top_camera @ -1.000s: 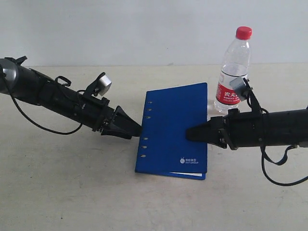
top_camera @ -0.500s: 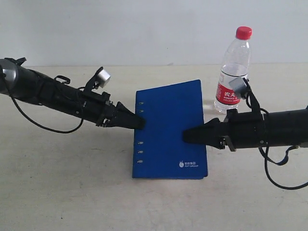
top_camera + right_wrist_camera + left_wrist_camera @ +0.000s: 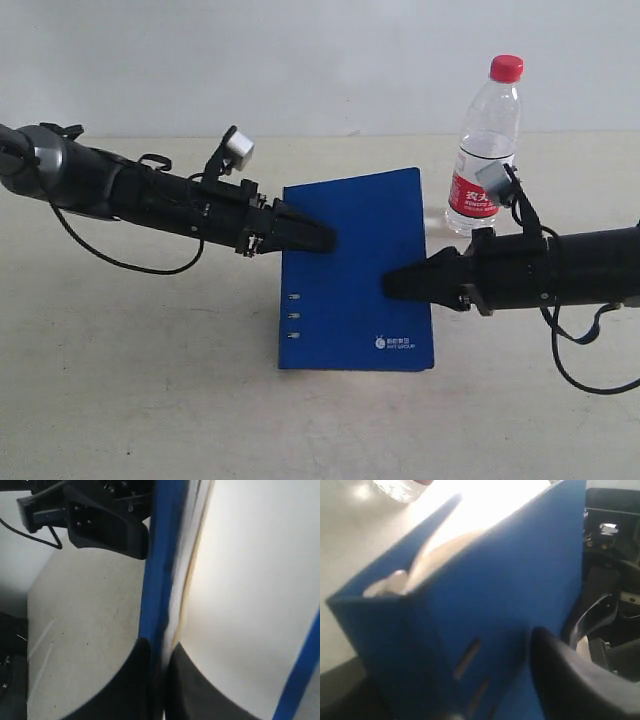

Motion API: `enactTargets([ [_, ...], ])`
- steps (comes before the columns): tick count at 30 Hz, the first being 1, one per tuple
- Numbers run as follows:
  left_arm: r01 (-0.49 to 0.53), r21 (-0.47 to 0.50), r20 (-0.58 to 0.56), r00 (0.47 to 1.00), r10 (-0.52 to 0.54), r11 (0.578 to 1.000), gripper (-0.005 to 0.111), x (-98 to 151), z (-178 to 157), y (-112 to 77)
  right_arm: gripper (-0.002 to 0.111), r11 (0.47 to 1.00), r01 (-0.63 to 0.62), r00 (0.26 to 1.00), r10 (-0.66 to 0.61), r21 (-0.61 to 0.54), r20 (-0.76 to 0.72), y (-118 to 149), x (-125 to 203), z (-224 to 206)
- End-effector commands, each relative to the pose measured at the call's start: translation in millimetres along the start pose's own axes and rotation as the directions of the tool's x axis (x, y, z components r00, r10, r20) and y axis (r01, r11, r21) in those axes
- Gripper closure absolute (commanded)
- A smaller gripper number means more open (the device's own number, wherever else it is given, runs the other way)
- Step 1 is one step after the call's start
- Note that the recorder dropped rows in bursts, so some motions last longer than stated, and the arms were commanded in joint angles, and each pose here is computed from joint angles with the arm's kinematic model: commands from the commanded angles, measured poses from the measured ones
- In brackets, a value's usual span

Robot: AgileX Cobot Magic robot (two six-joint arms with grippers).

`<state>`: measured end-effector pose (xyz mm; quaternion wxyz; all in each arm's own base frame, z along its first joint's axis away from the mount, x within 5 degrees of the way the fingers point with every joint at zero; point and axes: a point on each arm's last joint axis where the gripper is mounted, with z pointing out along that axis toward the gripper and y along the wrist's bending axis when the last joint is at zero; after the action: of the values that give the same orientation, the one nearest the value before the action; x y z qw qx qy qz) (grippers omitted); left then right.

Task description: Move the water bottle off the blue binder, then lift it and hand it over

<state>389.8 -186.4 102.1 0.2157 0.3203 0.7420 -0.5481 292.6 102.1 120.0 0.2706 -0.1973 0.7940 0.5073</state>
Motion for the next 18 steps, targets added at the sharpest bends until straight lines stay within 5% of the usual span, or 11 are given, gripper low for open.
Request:
enactTargets([
  [1, -0.046, 0.059, -0.023, 0.999, 0.047, 0.997, 0.083, 3, 19, -12.6, 0.108, 0.995, -0.056, 0.998, 0.056, 0.082, 0.003, -7, -2, -1],
  [2, -0.049, 0.057, -0.026, 0.998, 0.051, 0.997, 0.102, 2, 18, -12.2, 0.108, 0.990, -0.078, 0.997, 0.079, 0.115, -0.001, -10, -1, -1],
  [3, -0.053, 0.053, -0.026, 0.998, 0.054, 0.997, 0.102, 3, 16, -10.7, 0.107, 0.989, -0.079, 0.997, 0.080, 0.125, -0.003, -11, -1, -1],
  [5, -0.051, 0.041, -0.023, 0.998, 0.052, 0.998, 0.102, 2, 9, -6.9, 0.087, 0.990, -0.080, 0.997, 0.081, 0.118, -0.002, -10, -1, -1],
  [8, -0.037, 0.007, 0.009, 0.999, 0.037, 0.999, 0.102, 1, -9, 3.4, 0.033, 0.989, -0.122, 0.993, 0.122, 0.082, 0.008, -7, -2, -1],
  [10, -0.021, -0.021, 0.037, 0.999, 0.022, 1.000, 0.102, -2, -25, 9.4, 0.022, 0.984, -0.159, 0.987, 0.159, 0.084, 0.003, -7, -1, -1],
  [14, -0.063, -0.057, 0.073, 0.995, 0.067, 0.996, 0.102, -19, -50, -5.5, 0.038, 0.985, -0.151, 0.988, 0.152, 0.088, -0.005, -6, -1, -1],
  [16, -0.101, -0.090, 0.076, 0.991, 0.108, 0.991, 0.102, -28, -57, -20.4, 0.061, 0.985, -0.147, 0.989, 0.149, 0.088, -0.010, -7, -1, -2],
  [18, -0.146, -0.168, 0.063, 0.985, 0.158, 0.975, 0.102, -36, -65, -33.3, 0.097, 0.988, -0.130, 0.990, 0.134, 0.087, -0.041, -6, 2, -2],
])
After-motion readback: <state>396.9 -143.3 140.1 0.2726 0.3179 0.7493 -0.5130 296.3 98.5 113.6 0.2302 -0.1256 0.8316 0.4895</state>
